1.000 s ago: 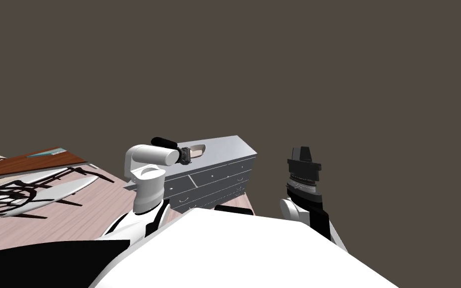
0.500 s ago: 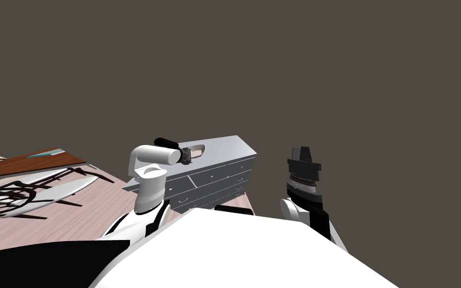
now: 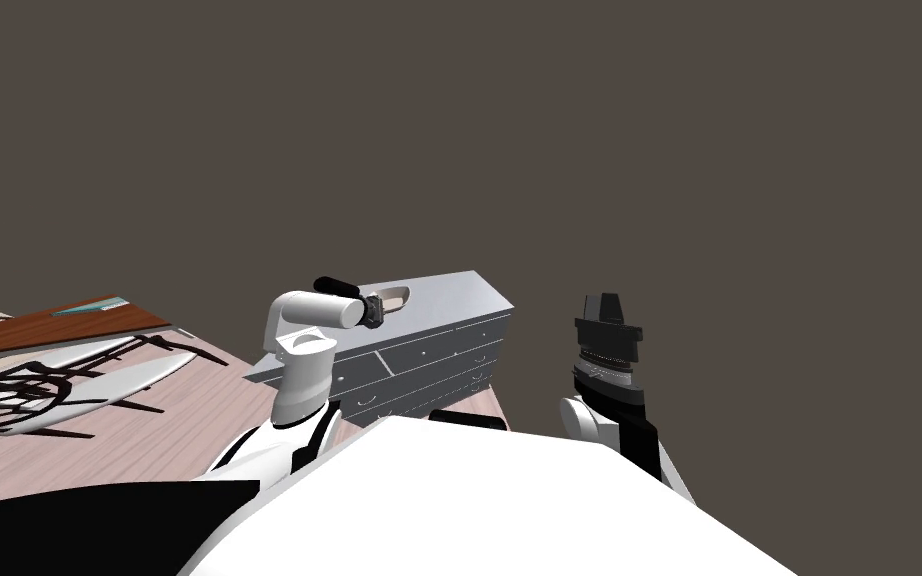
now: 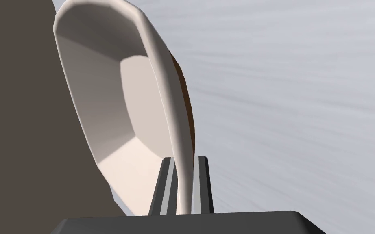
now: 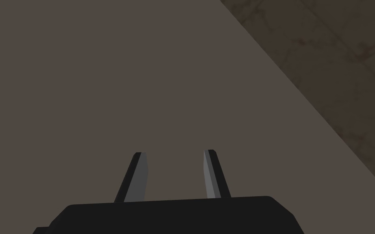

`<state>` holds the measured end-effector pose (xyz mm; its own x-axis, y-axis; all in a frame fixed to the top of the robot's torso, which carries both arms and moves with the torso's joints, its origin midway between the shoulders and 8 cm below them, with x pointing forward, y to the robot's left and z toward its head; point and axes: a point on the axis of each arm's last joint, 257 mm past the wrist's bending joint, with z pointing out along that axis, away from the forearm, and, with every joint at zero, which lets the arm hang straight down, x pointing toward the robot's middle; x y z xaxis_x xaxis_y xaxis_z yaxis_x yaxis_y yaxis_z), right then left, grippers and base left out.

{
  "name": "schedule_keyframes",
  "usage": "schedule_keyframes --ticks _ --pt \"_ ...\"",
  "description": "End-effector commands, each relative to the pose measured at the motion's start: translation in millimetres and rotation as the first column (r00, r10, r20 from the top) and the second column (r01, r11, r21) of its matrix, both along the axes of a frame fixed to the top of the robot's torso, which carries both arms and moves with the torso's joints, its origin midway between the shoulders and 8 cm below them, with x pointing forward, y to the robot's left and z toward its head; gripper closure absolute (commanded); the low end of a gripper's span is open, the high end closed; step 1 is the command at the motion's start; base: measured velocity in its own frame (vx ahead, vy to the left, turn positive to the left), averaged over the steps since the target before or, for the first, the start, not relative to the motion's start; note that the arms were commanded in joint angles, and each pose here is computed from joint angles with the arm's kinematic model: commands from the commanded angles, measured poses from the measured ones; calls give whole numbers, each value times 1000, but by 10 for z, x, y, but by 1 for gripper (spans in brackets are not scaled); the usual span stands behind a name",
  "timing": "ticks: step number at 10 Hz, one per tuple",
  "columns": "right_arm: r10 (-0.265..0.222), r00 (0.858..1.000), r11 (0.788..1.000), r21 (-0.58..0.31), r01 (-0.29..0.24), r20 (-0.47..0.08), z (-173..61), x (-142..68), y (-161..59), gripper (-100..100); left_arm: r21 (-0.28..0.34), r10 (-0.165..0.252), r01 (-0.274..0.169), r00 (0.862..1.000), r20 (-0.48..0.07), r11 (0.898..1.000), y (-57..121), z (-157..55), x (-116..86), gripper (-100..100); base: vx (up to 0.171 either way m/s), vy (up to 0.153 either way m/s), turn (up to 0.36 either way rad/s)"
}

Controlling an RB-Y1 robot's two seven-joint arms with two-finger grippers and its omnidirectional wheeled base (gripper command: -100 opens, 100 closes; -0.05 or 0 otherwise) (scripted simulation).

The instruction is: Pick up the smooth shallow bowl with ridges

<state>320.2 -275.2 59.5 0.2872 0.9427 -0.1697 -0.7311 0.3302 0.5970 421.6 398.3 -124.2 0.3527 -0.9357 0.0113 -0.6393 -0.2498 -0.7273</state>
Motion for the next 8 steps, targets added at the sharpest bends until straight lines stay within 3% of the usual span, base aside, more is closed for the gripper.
schedule_keyframes --ticks 1,3,4,5,8 --pt "0 1000 1000 0 0 0 0 0 0 0 0 0 0 1000 0 1000 0 0 0 100 0 0 0" --pt "0 1000 1000 0 0 0 0 0 0 0 0 0 0 1000 1 1000 0 3 2 100 0 0 0" --pt "0 1000 1000 0 0 0 0 0 0 0 0 0 0 1000 1 1000 0 2 1 0 0 0 0" --pt "0 1000 1000 0 0 0 0 0 0 0 0 0 0 1000 2 1000 -31 68 -66 100 0 0 0" --pt "0 1000 1000 0 0 0 0 0 0 0 1 0 0 1000 2 1000 -72 144 -160 100 -2 0 0"
